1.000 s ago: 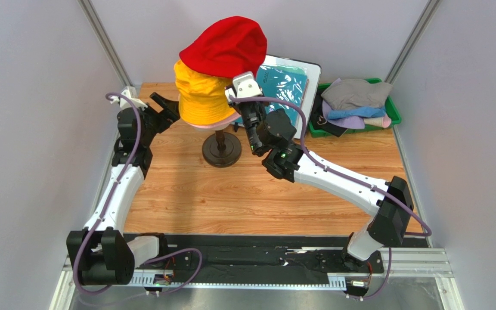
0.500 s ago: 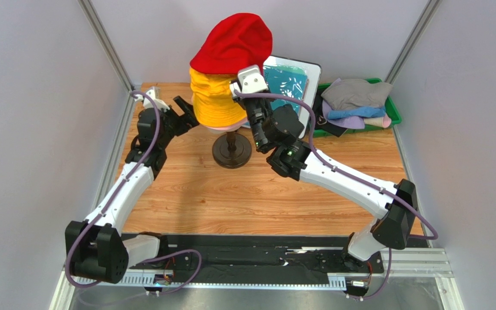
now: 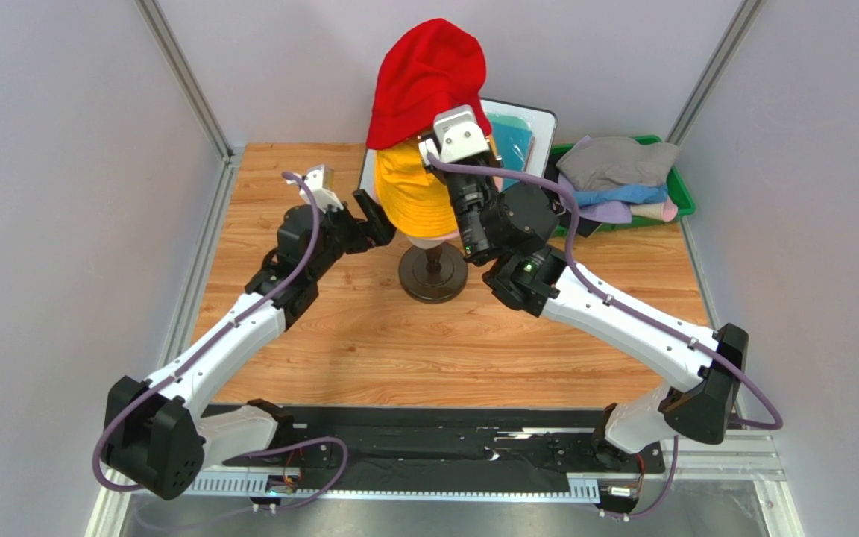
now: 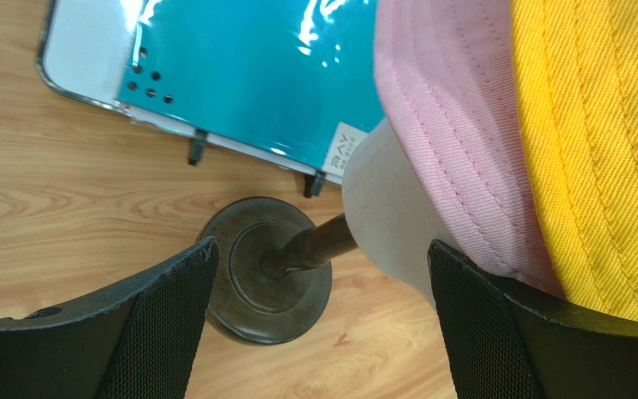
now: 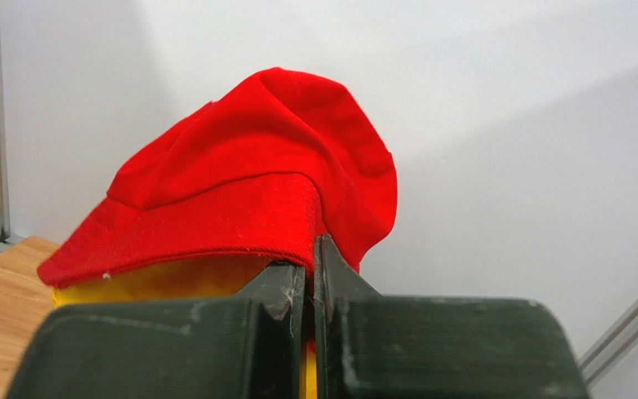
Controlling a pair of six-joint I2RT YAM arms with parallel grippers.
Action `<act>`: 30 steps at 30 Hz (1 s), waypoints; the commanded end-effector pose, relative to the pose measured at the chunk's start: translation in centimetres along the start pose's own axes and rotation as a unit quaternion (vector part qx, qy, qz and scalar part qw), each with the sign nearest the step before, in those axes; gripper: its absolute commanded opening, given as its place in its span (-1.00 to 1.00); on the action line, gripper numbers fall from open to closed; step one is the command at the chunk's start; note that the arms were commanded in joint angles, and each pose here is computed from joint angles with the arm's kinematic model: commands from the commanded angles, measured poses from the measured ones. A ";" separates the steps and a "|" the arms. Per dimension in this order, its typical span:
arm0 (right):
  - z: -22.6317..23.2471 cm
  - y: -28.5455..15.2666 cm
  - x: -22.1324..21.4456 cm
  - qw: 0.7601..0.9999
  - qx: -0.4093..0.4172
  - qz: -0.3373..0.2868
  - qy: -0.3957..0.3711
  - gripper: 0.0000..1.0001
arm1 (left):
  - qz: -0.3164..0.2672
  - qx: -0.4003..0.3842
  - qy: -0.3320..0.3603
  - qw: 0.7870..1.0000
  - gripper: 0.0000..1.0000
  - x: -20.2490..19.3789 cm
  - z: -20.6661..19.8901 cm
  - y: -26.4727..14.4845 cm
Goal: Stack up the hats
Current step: Adjust the hat stand at the center of the board.
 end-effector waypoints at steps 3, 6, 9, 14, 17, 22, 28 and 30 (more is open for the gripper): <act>-4.0 -1.7 2.5 0.999 -0.025 -0.030 0.011 -1.00 | -0.028 -0.004 0.016 0.999 0.99 1.6 -1.5 -0.7; -4.4 -3.1 1.3 0.999 -0.026 -0.019 0.018 -1.00 | -0.028 0.026 0.033 0.999 0.99 1.7 -0.4 -2.2; -4.2 -4.5 0.1 1.000 -0.008 -0.017 0.022 -1.00 | -0.051 0.032 0.043 0.997 0.99 3.7 -0.9 -4.9; -2.6 -5.6 -1.5 1.000 0.019 -0.008 -0.001 -1.00 | -0.082 0.029 0.051 0.995 0.99 6.7 -2.3 -8.0; -2.1 -5.9 -1.9 1.000 0.023 -0.006 -0.011 -1.00 | -0.105 -0.016 0.040 0.994 0.99 9.1 -5.0 -9.3; -1.2 -6.6 -2.8 0.999 0.036 0.001 -0.009 -1.00 | -0.128 -0.092 0.012 0.987 0.99 12.8 -9.7 -10.4; -0.6 -7.2 -4.0 0.999 0.040 0.015 -0.011 -1.00 | -0.116 -0.186 -0.041 0.975 0.94 14.3 -14.0 -10.8; -0.4 -7.3 -4.1 0.999 0.042 0.015 -0.008 -1.00 | -0.096 -0.213 -0.056 0.971 0.91 14.0 -15.0 -10.5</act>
Point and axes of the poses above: each gripper's point midway between its finger pads, its own y axis out along the fingers, its own z axis along the line the jaws close on, x = y × z, the point moved 2 cm from there along -y, back along the fingers
